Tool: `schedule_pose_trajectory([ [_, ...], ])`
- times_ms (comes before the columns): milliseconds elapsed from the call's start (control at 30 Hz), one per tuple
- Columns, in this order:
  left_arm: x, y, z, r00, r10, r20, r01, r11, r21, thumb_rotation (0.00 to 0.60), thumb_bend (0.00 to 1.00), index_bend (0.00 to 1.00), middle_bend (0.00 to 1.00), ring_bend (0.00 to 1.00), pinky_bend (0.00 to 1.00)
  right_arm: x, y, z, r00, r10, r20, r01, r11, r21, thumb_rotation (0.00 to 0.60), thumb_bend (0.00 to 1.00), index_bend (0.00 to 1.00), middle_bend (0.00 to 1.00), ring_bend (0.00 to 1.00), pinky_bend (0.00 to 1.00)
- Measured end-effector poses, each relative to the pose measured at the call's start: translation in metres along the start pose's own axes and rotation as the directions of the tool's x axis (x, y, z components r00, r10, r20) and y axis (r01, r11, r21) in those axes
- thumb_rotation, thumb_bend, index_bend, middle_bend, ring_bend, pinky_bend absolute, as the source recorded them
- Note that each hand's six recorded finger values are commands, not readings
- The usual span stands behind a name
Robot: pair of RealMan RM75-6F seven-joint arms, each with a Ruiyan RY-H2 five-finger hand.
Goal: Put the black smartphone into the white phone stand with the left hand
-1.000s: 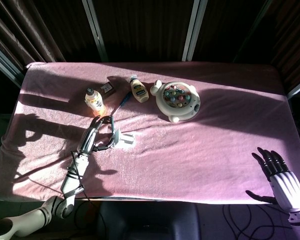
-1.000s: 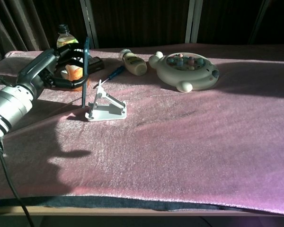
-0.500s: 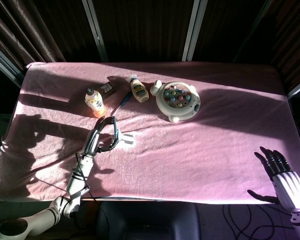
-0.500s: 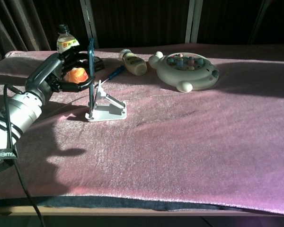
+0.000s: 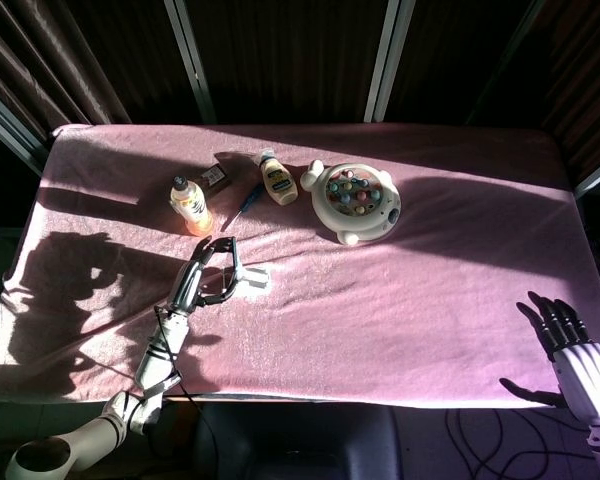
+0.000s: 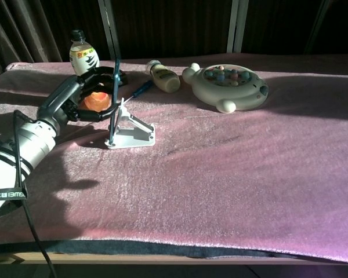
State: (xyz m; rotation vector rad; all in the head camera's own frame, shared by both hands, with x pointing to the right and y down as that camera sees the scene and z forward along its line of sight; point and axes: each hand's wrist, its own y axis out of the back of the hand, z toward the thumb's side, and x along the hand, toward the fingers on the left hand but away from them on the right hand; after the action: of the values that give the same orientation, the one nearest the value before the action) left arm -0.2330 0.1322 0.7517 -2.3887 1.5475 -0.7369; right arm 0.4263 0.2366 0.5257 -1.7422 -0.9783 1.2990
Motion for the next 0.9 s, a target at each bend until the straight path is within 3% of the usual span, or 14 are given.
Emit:
schedule_pose_trajectory([
  [267,0.001,-0.003,-0.004,1.0,-0.004,-0.004,0.004,1.0,-0.003,0.6,0.4,0.72,0.91,0.43,0.0,0.0,-0.001,0.001,1.0,0.002,0.002,-0.002,1.0,0.007,0.6,0.23,0.0,0.0,0.0,0.0],
  [433,0.001,-0.005,-0.007,1.0,-0.023,-0.014,0.023,1.0,-0.009,0.6,0.38,0.63,0.8,0.35,0.0,-0.001,0.0,-0.001,1.0,-0.004,0.011,0.004,1.0,0.012,0.6,0.23,0.0,0.0,0.0,0.0],
  [767,0.001,-0.008,-0.01,0.999,-0.028,-0.017,0.028,0.999,0.028,0.6,0.36,0.34,0.37,0.04,0.0,-0.003,0.003,-0.005,0.998,-0.036,0.046,0.034,0.999,0.037,0.6,0.23,0.0,0.0,0.0,0.0],
  [900,0.002,-0.008,-0.012,0.999,-0.034,-0.026,0.035,0.999,0.026,0.6,0.35,0.24,0.2,0.0,0.0,-0.004,0.003,-0.004,0.998,-0.036,0.047,0.034,0.999,0.04,0.6,0.23,0.0,0.0,0.0,0.0],
])
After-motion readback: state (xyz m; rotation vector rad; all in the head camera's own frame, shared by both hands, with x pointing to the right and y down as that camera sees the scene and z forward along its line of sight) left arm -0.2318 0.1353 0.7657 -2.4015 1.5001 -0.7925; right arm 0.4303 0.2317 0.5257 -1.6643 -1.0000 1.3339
